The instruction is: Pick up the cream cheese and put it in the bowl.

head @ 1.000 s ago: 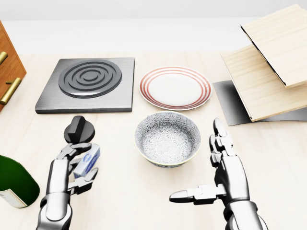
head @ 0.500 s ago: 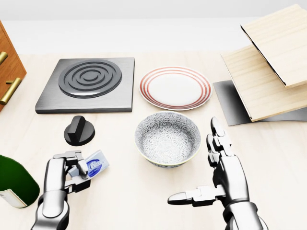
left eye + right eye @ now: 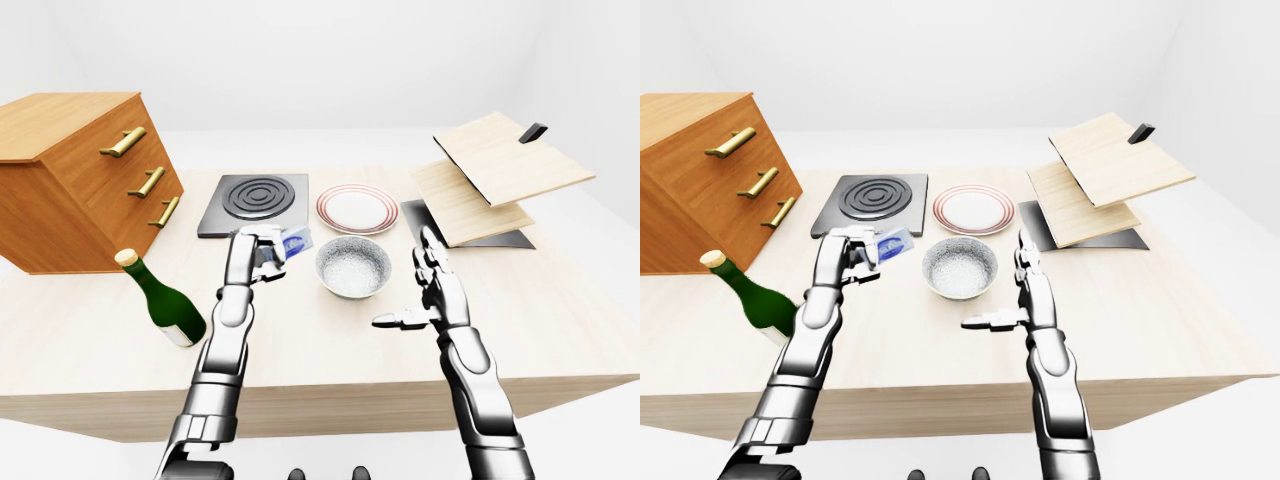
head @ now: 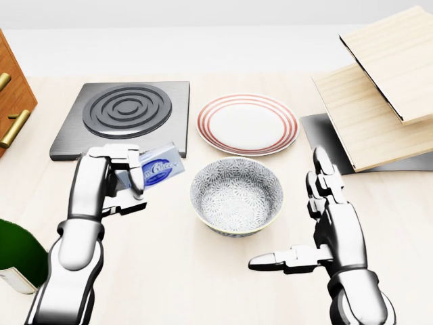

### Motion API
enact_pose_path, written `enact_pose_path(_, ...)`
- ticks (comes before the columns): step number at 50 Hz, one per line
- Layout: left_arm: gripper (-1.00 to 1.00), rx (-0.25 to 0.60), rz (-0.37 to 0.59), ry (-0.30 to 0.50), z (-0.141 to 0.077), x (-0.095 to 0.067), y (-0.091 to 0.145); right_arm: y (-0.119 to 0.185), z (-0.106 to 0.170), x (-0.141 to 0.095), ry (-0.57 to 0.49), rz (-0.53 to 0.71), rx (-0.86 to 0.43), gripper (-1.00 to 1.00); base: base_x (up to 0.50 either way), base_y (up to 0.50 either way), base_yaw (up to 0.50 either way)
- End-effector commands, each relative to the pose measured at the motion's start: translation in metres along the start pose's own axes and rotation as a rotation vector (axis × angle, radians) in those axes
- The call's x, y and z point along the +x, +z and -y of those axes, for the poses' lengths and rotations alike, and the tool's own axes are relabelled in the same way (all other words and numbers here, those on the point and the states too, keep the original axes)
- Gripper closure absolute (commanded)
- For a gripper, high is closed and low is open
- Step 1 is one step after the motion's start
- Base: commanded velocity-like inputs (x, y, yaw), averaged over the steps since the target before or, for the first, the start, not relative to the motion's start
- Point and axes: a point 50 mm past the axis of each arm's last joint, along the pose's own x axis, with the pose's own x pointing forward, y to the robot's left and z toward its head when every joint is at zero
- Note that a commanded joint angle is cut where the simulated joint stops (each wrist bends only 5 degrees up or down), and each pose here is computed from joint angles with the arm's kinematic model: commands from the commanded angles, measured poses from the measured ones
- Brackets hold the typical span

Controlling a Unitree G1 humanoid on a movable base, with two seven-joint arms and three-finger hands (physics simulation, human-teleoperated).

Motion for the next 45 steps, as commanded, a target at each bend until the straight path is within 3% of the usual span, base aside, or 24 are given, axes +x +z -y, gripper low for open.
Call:
enact_pose_path(1, 1.0, 0.126, 0.212, -0.098, 0.022, 0.013, 0.064, 0.028, 0.009, 0.007, -0.019, 0.115, -0.035, -1.0, 0.0, 0.0, 0.0)
enact_pose_path(8, 1.0, 0.196, 0.278, -0.148, 0.041, 0.01, 0.084, 0.034, 0.009, 0.002, -0.016, 0.14, -0.038, -1.0, 0.0, 0.0, 0.0)
enact_pose_path(17, 1.0, 0.277, 0.315, -0.216, 0.072, 0.006, 0.087, 0.032, 0.012, 0.0, -0.022, 0.135, -0.029, -1.0, 0.0, 0.0, 0.0)
enact_pose_path(21, 1.0, 0.331, 0.332, -0.244, 0.081, 0.01, 0.087, 0.026, 0.015, -0.001, -0.024, 0.11, -0.021, -1.0, 0.0, 0.0, 0.0)
enact_pose_path(25, 1.0, 0.423, 0.279, -0.24, 0.086, 0.027, 0.073, 0.022, 0.016, -0.003, -0.025, 0.091, -0.012, -1.0, 0.0, 0.0, 0.0)
enact_pose_path(34, 1.0, 0.571, 0.262, -0.25, 0.102, 0.041, 0.068, 0.02, 0.019, -0.005, -0.029, 0.083, -0.001, -1.0, 0.0, 0.0, 0.0)
enact_pose_path(38, 1.0, 0.604, 0.227, -0.251, 0.099, 0.05, 0.062, 0.017, 0.023, -0.006, -0.033, 0.072, 0.004, -1.0, 0.0, 0.0, 0.0)
enact_pose_path(45, 1.0, 0.608, 0.221, -0.291, 0.1, 0.049, 0.062, 0.01, 0.024, -0.004, -0.037, 0.045, 0.018, -1.0, 0.0, 0.0, 0.0)
